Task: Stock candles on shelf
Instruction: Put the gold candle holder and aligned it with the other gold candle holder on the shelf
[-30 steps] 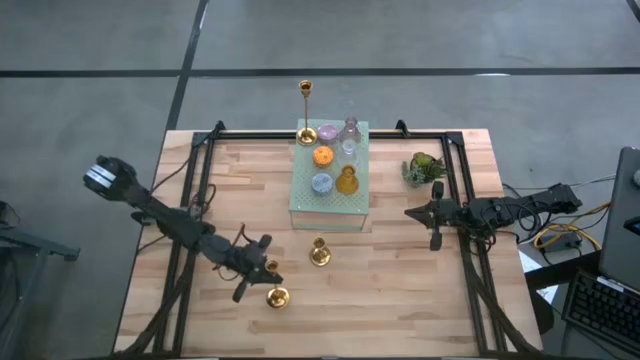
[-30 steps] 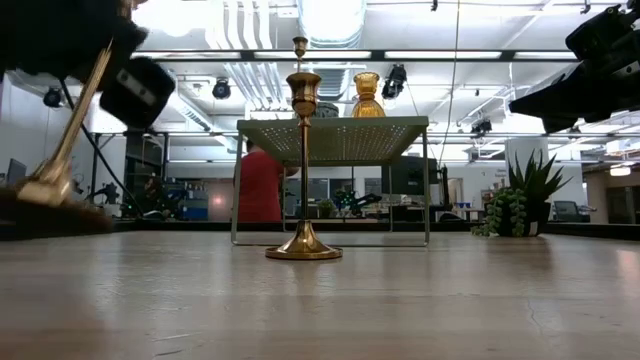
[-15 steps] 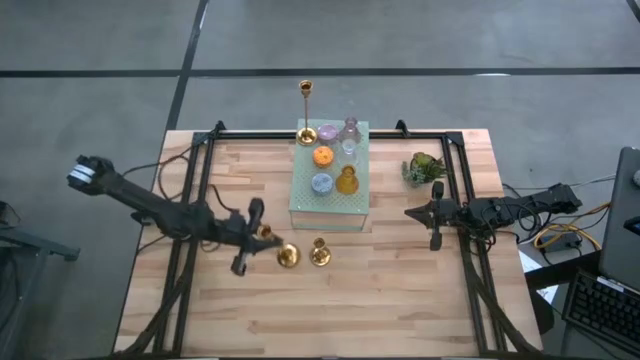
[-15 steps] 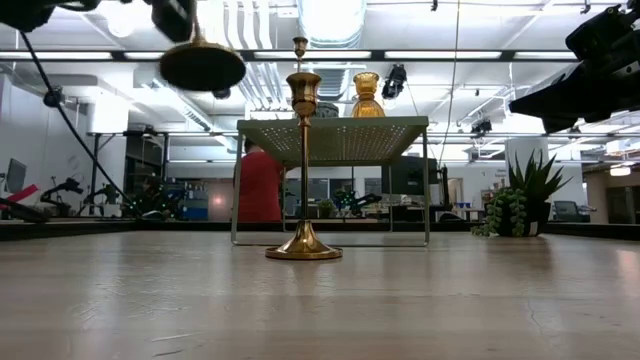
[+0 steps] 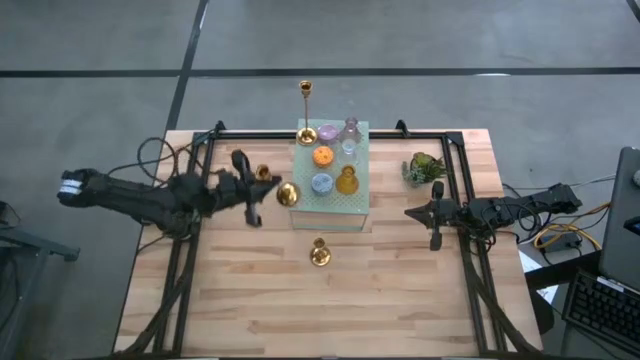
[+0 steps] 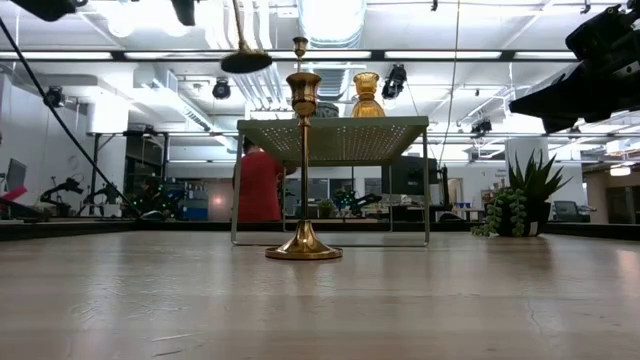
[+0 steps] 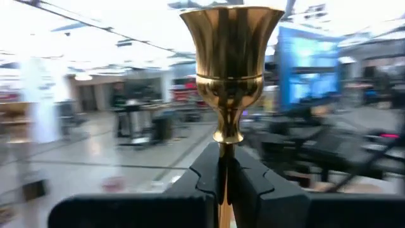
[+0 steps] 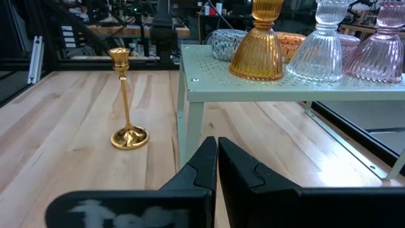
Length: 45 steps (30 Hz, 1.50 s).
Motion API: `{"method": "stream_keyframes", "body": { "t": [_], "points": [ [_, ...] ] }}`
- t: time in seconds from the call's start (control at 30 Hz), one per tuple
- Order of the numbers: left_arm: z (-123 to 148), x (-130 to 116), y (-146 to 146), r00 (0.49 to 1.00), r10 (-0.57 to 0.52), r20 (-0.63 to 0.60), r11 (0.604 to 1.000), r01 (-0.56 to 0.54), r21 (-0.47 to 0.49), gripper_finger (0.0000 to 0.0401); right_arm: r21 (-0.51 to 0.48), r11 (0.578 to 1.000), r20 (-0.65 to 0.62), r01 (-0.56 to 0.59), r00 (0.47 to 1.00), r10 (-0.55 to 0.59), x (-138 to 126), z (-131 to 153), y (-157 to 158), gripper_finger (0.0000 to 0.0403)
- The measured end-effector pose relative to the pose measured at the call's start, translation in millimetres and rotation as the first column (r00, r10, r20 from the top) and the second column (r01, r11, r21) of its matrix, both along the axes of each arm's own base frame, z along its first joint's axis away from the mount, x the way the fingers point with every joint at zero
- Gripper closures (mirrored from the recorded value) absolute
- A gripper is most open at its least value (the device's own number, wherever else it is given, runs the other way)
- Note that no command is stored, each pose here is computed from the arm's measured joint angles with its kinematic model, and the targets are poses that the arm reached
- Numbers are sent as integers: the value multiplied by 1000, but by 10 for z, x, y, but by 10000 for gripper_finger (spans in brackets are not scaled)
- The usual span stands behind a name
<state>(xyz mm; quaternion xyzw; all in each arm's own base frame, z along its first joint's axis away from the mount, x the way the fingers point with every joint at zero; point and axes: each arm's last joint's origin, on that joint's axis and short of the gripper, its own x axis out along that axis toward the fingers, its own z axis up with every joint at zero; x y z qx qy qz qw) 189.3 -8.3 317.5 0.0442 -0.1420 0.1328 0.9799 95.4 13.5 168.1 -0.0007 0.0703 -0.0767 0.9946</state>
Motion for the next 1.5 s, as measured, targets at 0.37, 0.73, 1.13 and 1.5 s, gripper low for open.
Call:
{"method": "stream_keyframes", "body": {
  "t": [0.37,0.73,1.13,1.5],
  "points": [
    [33,175,765,956,292,-35,952,-294,-83,374,2,1000,0,0,1000,0,0,0,0,394],
    [-146,494,1209,953,273,-135,946,-291,-144,372,2,1000,0,0,1000,0,0,0,0,394],
    [-290,781,1378,937,280,-210,939,-313,-146,371,0,1000,0,0,1000,0,0,0,0,394],
    [-336,793,1376,942,250,-223,942,-290,-169,379,0,1000,0,0,1000,0,0,0,0,394]
  ]
}}
